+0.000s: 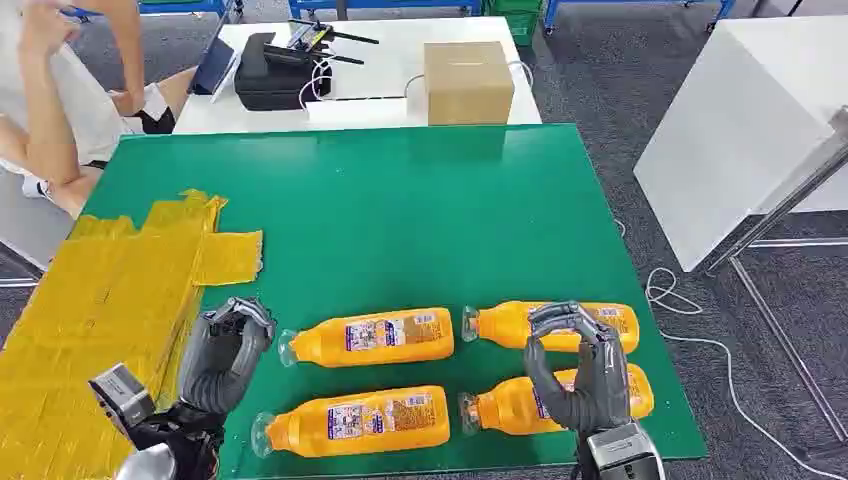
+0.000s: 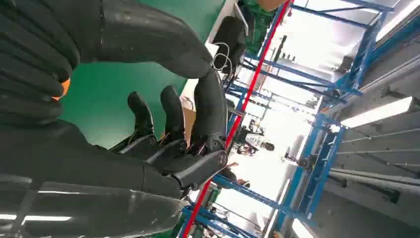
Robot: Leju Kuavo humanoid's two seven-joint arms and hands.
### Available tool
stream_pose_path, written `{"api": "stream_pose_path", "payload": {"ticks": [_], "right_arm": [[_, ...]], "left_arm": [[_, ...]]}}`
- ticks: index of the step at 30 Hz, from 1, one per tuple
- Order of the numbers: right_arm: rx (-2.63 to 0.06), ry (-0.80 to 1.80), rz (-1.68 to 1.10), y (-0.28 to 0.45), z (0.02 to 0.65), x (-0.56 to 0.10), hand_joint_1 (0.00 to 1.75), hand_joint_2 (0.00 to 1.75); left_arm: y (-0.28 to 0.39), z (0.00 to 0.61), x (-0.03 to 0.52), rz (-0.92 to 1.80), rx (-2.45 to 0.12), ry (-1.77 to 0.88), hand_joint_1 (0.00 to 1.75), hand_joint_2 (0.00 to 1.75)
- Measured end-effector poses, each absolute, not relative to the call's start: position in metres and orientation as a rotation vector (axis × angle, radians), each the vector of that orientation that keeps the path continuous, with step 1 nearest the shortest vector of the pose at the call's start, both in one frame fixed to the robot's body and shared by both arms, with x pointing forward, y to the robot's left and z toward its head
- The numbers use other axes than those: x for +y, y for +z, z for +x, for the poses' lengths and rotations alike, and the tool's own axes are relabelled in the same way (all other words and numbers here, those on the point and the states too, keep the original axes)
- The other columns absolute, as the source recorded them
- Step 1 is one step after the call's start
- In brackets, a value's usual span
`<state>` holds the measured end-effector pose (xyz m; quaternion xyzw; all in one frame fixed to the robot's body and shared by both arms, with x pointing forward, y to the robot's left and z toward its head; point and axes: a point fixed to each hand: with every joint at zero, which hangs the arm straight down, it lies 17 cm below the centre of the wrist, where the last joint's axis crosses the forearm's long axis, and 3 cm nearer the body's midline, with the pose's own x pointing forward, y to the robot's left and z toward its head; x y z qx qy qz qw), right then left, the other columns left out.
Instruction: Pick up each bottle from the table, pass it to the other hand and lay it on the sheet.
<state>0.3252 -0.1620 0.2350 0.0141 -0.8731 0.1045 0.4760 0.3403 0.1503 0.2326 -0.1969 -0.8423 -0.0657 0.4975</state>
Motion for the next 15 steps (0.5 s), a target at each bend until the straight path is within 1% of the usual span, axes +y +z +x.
{"api": "stream_pose_path", "payload": {"ticks": [1, 3, 4, 5, 6, 7, 14, 15], "right_arm": [[-2.153, 0.241, 0.038, 0.238, 0.324, -0.163, 1.66, 1.75], [-2.239, 0.150, 0.011, 0.256, 0.328, -0.164, 1.75, 1.75], [-2.263, 0.107, -0.003, 0.264, 0.335, -0.160, 1.75, 1.75], [-2.276, 0.090, -0.004, 0.269, 0.339, -0.155, 1.73, 1.75], [-2.281, 0.077, 0.005, 0.273, 0.342, -0.148, 1.55, 1.75], [-2.283, 0.068, 0.009, 0.274, 0.344, -0.144, 1.48, 1.75], [-2.272, 0.050, 0.028, 0.278, 0.353, -0.133, 1.48, 1.75], [-2.270, 0.051, 0.029, 0.278, 0.354, -0.132, 1.33, 1.75]], "left_arm": [[0.235, 0.341, 0.153, -0.438, -2.066, -0.162, 1.75, 1.75], [0.246, 0.355, 0.156, -0.204, -2.189, -0.206, 1.75, 1.75], [0.251, 0.365, 0.151, -0.111, -2.225, -0.224, 1.75, 1.75], [0.254, 0.370, 0.144, -0.088, -2.241, -0.237, 1.75, 1.75], [0.256, 0.373, 0.137, -0.088, -2.248, -0.242, 1.75, 1.75], [0.256, 0.376, 0.131, -0.098, -2.245, -0.244, 1.75, 1.75], [0.244, 0.387, 0.119, -0.124, -2.203, -0.237, 1.75, 1.75], [0.243, 0.388, 0.118, -0.126, -2.200, -0.240, 1.75, 1.75]]}}
